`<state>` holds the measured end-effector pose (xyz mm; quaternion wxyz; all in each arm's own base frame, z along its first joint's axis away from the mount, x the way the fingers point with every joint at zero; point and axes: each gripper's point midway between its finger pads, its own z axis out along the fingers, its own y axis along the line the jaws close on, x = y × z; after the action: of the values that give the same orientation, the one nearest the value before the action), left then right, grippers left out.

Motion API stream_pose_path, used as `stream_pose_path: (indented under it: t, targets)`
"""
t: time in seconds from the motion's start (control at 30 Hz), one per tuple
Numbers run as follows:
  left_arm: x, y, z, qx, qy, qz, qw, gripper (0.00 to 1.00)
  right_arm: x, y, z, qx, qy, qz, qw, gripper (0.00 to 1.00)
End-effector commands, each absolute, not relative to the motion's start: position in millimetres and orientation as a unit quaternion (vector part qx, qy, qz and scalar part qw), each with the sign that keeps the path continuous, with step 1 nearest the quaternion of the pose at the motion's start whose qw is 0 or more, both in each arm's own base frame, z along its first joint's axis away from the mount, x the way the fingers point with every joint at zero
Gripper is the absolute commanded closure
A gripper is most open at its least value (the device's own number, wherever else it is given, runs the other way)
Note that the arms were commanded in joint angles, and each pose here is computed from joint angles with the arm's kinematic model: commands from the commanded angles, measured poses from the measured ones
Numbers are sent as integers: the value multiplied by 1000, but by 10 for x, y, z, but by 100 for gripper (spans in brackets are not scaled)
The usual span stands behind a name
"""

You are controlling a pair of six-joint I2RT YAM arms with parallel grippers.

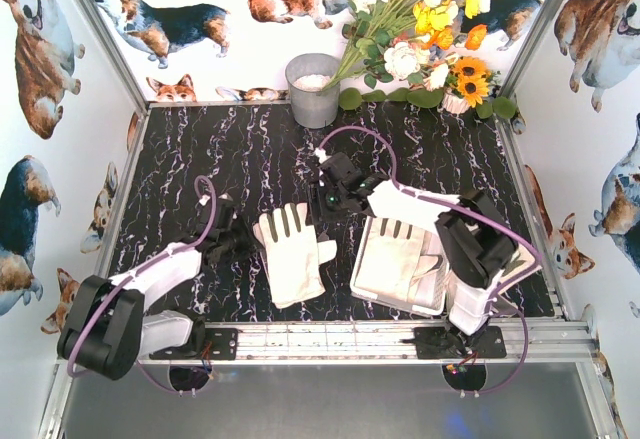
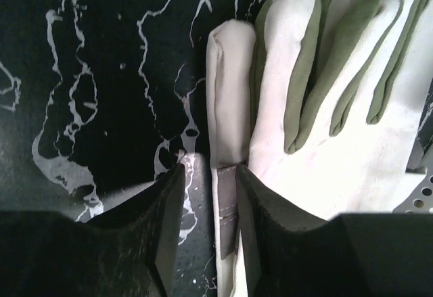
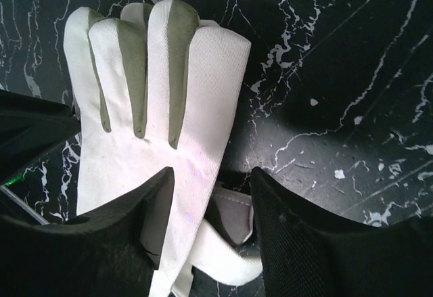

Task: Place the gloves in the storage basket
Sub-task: Place the glove at the center of the board, then pick up the glove from the center of the board.

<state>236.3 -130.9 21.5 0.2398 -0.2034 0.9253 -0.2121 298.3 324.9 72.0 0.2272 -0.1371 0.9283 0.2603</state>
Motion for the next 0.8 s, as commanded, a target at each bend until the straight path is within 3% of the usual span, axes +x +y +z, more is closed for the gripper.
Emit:
stream_pose_path:
  t: [0.0,0.3,0.47,0.77]
  targets:
    - [2574,-1293,294,-195,919,-211,272,70,3113,3458,861,-165,912,290,240,51]
    - [2630,-1230,193,-182,927,-190,266,84,3145,3574,721,-179,912,298,219,59]
    - [2623,-1233,122,-175,930,-189,261,91,3101,3630,698,-193,905,315,209,77]
    - [2641,-1261,91,-156,932,-195,263,100,3042,3770,718,-223,887,354,197,84]
